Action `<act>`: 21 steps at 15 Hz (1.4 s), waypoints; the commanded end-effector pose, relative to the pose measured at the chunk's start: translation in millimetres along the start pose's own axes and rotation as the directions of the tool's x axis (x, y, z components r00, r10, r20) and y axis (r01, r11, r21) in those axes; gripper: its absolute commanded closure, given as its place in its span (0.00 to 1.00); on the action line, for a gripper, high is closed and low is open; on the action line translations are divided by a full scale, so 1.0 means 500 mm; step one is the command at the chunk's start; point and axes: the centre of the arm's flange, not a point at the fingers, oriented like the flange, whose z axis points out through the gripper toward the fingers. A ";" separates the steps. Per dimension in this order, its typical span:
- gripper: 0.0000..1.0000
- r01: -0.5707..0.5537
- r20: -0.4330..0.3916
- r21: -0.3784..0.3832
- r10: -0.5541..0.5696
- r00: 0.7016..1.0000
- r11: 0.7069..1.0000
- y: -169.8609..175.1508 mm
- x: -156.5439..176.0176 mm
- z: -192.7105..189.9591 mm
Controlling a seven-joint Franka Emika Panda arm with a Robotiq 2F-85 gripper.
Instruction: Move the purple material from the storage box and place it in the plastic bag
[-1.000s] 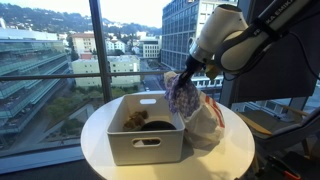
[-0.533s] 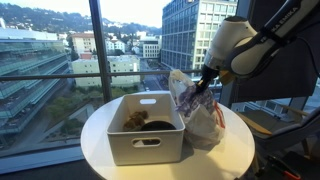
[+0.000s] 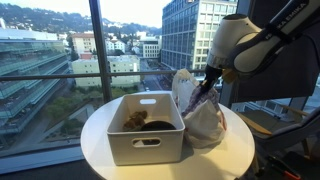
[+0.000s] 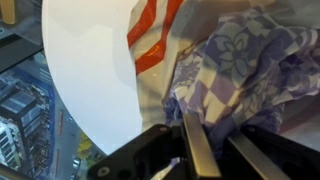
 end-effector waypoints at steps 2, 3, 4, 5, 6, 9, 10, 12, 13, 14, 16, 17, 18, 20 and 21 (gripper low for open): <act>0.96 0.086 -0.093 0.084 -0.078 0.993 0.993 -0.099 0.092 -0.007; 0.96 0.113 -0.118 0.099 -0.101 0.988 0.989 -0.123 0.108 -0.012; 0.96 0.131 -0.141 0.112 -0.115 0.983 0.985 -0.141 0.123 -0.015; 0.96 0.145 -0.157 0.129 -0.124 0.980 0.981 -0.157 0.136 -0.015; 0.96 0.156 -0.165 0.138 -0.133 0.977 0.978 -0.167 0.145 -0.009; 0.96 0.145 -0.134 0.158 -0.125 0.983 0.977 -0.172 0.146 0.030; 0.96 0.133 -0.117 0.167 -0.115 0.987 0.977 -0.169 0.141 0.045; 0.97 0.107 -0.074 0.175 -0.095 0.993 0.979 -0.159 0.123 0.074; 0.97 0.094 -0.052 0.178 -0.086 0.995 0.980 -0.152 0.113 0.086; 0.97 0.082 -0.032 0.180 -0.078 0.996 0.980 -0.146 0.105 0.100; 0.97 0.064 0.008 0.186 -0.067 0.998 0.981 -0.136 0.091 0.130; 0.97 0.060 0.032 0.185 -0.068 0.997 0.981 -0.134 0.083 0.140; 0.97 0.058 0.060 0.189 -0.070 0.996 0.980 -0.133 0.075 0.155; 0.96 0.049 0.101 0.201 -0.071 0.992 0.978 -0.130 0.061 0.188; 0.96 0.048 0.113 0.209 -0.073 0.991 0.977 -0.133 0.057 0.202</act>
